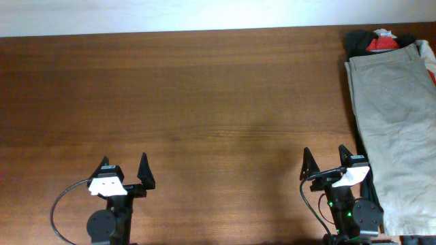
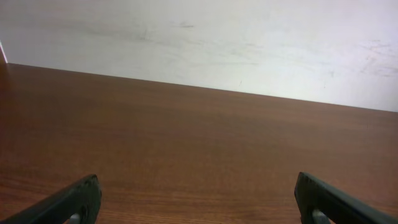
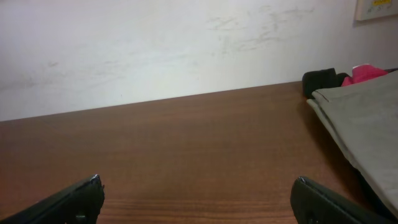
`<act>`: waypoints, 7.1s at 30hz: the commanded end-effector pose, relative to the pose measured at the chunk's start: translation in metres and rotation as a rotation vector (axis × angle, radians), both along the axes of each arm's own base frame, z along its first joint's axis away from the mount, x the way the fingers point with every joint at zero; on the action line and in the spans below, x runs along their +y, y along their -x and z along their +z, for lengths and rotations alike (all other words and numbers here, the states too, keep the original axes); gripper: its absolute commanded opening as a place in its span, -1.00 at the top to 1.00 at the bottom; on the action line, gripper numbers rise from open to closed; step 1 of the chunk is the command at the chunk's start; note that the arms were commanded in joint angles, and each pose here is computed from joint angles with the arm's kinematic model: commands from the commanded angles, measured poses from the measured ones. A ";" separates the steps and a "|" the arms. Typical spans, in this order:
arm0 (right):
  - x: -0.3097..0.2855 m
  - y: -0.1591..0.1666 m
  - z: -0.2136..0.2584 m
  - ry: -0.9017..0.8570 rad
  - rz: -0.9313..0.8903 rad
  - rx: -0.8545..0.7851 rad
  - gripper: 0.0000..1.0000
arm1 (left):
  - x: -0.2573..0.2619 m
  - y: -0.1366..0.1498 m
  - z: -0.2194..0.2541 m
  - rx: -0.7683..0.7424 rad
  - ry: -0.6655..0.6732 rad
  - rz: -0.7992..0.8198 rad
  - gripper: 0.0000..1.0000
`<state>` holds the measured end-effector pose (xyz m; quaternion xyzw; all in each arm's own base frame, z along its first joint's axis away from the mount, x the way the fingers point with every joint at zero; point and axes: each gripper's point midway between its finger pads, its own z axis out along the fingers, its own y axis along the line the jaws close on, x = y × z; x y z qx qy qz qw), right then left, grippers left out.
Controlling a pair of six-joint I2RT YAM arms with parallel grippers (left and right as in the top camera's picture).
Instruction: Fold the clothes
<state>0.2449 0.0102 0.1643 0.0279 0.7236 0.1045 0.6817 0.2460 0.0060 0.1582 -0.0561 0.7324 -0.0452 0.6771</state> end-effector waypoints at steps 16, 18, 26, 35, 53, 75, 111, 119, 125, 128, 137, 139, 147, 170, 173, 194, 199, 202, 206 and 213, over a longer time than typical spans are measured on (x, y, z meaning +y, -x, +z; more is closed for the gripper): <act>0.059 0.018 0.003 -0.371 0.340 0.091 -0.97 | 0.001 0.000 -0.001 -0.001 0.001 0.008 -0.98; 0.070 0.024 0.004 -0.485 0.405 0.140 -0.97 | 0.001 0.000 -0.001 -0.001 0.001 0.008 -0.98; 0.074 0.026 0.023 -0.598 0.442 0.113 -0.97 | 0.001 0.000 -0.001 -0.001 0.001 0.008 -0.98; 0.049 0.028 0.132 -0.367 0.315 -0.167 -0.98 | 0.001 0.000 -0.001 -0.001 0.001 0.008 -0.98; -0.143 -0.236 0.040 0.385 -0.500 0.886 -0.97 | 0.001 0.000 -0.001 -0.001 0.001 0.008 -0.98; -0.201 -0.280 -0.126 0.490 -0.605 1.037 0.25 | 0.001 0.000 -0.001 0.000 0.001 0.008 -0.98; 0.255 -0.227 0.093 0.063 0.277 0.587 0.92 | 0.001 0.000 -0.001 -0.001 0.001 0.008 -0.98; 0.414 -0.142 0.025 0.023 0.611 0.731 0.92 | 0.001 0.000 -0.001 -0.001 0.001 0.008 -0.98; 0.442 -0.111 0.030 -0.036 0.736 0.775 0.13 | 0.001 0.000 -0.001 -0.001 0.001 0.008 -0.98; 0.429 -0.114 0.042 -0.024 0.738 0.765 0.13 | 0.001 0.000 -0.002 0.000 0.001 0.008 -0.98; 0.197 -0.156 0.037 -0.014 0.244 1.076 -0.97 | 0.001 0.000 -0.001 -0.001 0.001 0.008 -0.98; 0.145 -0.149 0.016 -0.011 0.113 1.210 -0.97 | 0.001 0.000 -0.001 -0.001 0.001 0.008 -0.98; -0.018 -0.164 0.005 -0.150 -0.296 1.247 -0.97 | 0.001 0.000 -0.002 0.000 0.001 0.008 -0.98; -0.126 -0.147 0.005 -0.318 -0.526 1.228 -0.97 | -0.050 0.009 0.067 -0.182 -0.013 -0.291 -0.98; -0.126 -0.147 0.005 -0.318 -0.526 1.228 -0.97 | -0.054 -0.008 0.069 -0.067 -0.016 -0.323 -0.98; -0.126 -0.147 0.005 -0.318 -0.526 1.228 -0.97 | 0.065 -0.116 -0.025 0.984 0.152 -0.255 -0.98; -0.126 -0.147 0.005 -0.318 -0.526 1.229 -0.97 | 0.062 -0.113 -0.078 1.111 0.241 -0.293 -0.98; -0.126 -0.147 0.005 -0.318 -0.526 1.228 -0.97 | 0.066 -0.112 -0.116 1.196 0.266 -0.286 -0.98; -0.126 -0.147 0.005 -0.318 -0.526 1.228 -0.97 | 0.071 -0.109 -0.141 1.252 0.244 -0.281 -0.98; -0.126 -0.147 0.005 -0.318 -0.526 1.228 -0.97 | 0.048 -0.098 -0.179 1.354 0.303 -0.359 -0.98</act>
